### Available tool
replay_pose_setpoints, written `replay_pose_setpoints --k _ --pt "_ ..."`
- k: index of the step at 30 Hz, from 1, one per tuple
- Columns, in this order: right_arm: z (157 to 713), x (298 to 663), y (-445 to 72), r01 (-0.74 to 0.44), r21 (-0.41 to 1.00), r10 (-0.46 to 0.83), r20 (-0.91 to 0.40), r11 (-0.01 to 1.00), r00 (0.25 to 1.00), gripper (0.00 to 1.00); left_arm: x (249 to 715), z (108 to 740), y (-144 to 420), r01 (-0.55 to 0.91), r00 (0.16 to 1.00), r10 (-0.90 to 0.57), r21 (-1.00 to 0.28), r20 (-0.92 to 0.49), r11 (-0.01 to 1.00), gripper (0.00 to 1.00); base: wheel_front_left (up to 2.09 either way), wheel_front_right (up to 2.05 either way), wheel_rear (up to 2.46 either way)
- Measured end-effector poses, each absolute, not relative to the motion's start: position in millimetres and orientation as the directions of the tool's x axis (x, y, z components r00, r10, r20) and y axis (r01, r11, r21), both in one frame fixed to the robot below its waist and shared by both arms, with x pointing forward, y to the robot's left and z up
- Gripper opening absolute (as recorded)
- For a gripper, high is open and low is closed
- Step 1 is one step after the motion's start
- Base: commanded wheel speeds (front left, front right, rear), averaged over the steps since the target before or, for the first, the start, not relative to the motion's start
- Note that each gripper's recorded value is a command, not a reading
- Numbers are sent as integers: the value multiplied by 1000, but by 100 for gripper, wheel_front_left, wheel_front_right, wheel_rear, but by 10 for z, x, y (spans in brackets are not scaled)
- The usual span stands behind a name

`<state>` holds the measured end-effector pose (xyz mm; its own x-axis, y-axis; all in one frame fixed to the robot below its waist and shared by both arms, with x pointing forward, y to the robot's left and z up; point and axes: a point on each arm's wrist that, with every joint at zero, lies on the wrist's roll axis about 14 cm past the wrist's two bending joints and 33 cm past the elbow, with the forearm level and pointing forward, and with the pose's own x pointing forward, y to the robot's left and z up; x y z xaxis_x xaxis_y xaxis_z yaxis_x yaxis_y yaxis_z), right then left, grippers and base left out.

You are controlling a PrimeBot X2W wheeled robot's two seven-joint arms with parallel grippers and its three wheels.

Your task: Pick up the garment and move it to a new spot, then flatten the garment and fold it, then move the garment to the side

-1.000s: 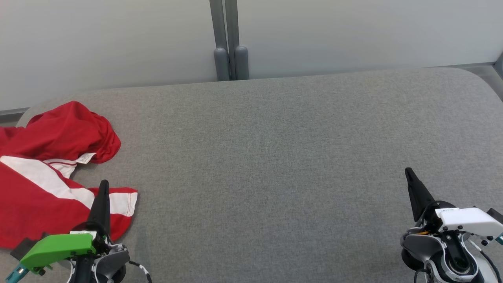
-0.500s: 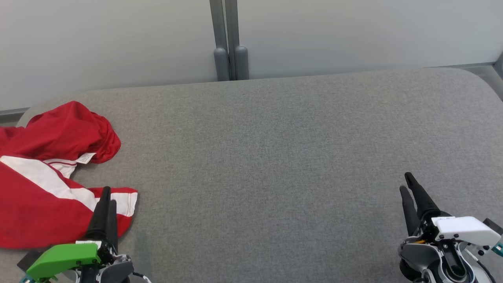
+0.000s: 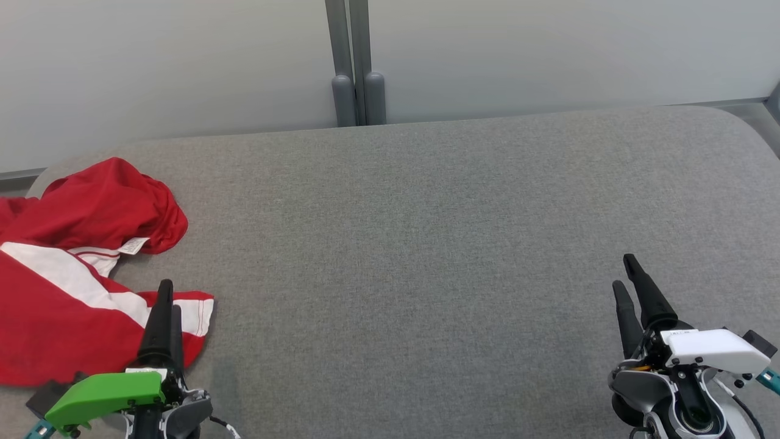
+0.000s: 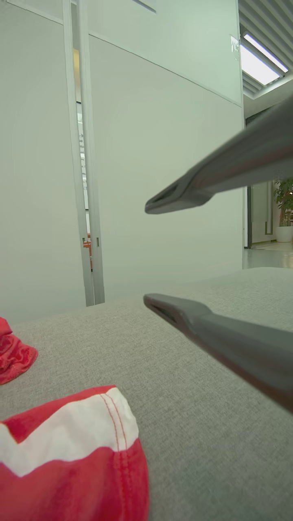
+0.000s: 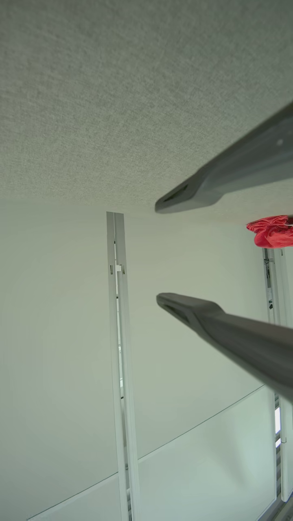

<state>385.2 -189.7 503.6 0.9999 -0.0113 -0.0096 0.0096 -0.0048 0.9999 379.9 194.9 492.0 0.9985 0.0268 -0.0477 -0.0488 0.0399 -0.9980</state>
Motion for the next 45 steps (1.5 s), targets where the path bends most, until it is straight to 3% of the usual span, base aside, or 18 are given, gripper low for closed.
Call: replay_pose_setpoints --k 7,17,34,45 --pt "5185 3887 -1847 -34 998 -5 35 60 999 100 3811 5015 1946 -24 999 36 -989 -19 145 100 0 0 0" --pt "5398 3927 -1728 -104 968 28 100 226 995 100 3816 5105 1911 -4 999 32 -931 8 364 100 0 0 0" --pt "5474 3909 -1609 -156 771 82 134 618 988 100 3820 5121 1720 21 1000 -20 -679 9 734 100 0 0 0" --pt "5407 3909 -1464 -181 610 136 120 771 983 100 3802 5108 1660 24 1000 -23 -536 8 844 100 0 0 0"
